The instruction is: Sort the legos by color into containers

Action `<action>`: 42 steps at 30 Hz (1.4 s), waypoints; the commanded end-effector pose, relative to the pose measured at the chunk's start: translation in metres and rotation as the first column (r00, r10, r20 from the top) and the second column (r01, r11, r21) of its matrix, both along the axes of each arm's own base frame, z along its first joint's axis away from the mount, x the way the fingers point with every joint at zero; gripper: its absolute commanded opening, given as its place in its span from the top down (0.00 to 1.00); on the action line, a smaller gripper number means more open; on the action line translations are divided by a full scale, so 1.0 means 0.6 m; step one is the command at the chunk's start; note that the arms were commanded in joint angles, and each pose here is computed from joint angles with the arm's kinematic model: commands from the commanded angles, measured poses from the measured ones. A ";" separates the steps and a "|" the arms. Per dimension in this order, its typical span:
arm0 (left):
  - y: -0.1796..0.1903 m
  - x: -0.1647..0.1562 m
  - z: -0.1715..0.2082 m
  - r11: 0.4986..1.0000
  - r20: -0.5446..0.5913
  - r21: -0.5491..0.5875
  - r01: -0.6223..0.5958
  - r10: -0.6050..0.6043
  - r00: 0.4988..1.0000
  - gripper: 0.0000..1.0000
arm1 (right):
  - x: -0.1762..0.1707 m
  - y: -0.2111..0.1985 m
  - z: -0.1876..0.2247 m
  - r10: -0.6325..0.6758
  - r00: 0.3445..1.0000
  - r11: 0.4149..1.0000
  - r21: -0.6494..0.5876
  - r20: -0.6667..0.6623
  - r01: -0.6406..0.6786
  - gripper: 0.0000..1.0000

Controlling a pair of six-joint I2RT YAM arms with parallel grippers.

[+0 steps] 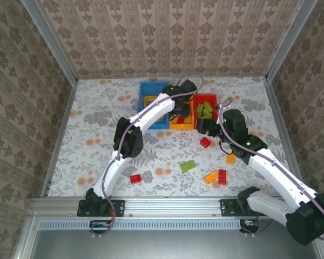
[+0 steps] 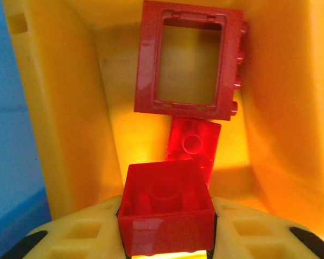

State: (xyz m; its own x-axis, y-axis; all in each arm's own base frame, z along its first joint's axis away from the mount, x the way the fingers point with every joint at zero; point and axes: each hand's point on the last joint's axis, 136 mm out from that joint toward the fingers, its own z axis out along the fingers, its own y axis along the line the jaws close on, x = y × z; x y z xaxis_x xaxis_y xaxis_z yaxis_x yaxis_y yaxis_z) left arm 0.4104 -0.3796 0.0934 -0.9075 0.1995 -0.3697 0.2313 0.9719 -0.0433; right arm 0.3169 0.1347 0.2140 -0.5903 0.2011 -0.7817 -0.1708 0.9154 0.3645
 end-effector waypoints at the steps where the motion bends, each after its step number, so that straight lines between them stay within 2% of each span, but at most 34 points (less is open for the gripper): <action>1: 0.006 0.002 0.009 0.999 0.016 0.041 0.020 -0.021 1.000 0.55 | -0.011 -0.001 -0.008 0.009 1.000 1.000 0.018 -0.023 -0.009 0.19; 6: -0.007 -0.002 0.042 0.999 0.053 0.006 0.033 -0.033 0.998 0.48 | -0.016 -0.004 -0.018 0.010 0.999 1.000 0.014 -0.042 -0.009 0.19; 9: -0.010 -0.004 0.069 0.999 0.078 -0.013 0.033 -0.032 0.996 0.47 | -0.019 -0.008 -0.022 0.008 0.999 1.000 0.011 -0.051 -0.007 0.18; 16: -0.010 -0.013 0.162 0.997 0.182 -0.068 0.036 -0.023 0.983 0.56 | -0.032 -0.025 -0.028 -0.018 0.997 1.000 -0.012 -0.069 0.017 0.19; 24: 0.029 -0.039 0.254 0.995 0.273 -0.092 0.022 0.004 0.962 0.64 | -0.046 -0.049 -0.034 -0.066 0.991 0.996 -0.070 -0.115 0.058 0.19; 28: 0.040 -0.089 0.270 0.986 0.267 -0.142 0.089 -0.049 0.963 0.64 | -0.062 -0.087 -0.053 -0.166 0.968 0.978 -0.159 -0.190 0.136 0.19; 34: 0.048 -0.211 0.246 0.916 0.254 -0.297 0.270 -0.197 0.947 0.58 | -0.092 -0.118 -0.091 -0.257 0.916 0.956 -0.218 -0.308 0.195 0.21; 37: 0.075 -0.265 0.220 0.885 0.232 -0.359 0.297 -0.223 0.947 0.55 | -0.114 -0.156 -0.113 -0.378 0.841 0.914 -0.303 -0.387 0.271 0.21; 39: 0.089 -0.292 0.200 0.876 0.190 -0.381 0.294 -0.237 0.953 0.54 | -0.122 -0.166 -0.132 -0.402 0.796 0.909 -0.301 -0.452 0.288 0.23; 42: 0.101 -0.319 0.175 0.873 0.160 -0.388 0.294 -0.250 0.955 0.53 | -0.119 -0.161 -0.138 -0.382 0.797 0.921 -0.260 -0.468 0.289 0.25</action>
State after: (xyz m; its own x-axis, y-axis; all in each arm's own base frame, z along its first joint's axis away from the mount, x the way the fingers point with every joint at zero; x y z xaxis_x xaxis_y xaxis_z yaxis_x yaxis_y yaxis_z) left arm 0.2290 -0.3050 0.1898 -0.8008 0.2739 -0.5326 0.4782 0.8278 -0.2935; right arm 0.2558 0.0432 0.1326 -0.8206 0.3131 -0.4781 0.2745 0.9497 0.1508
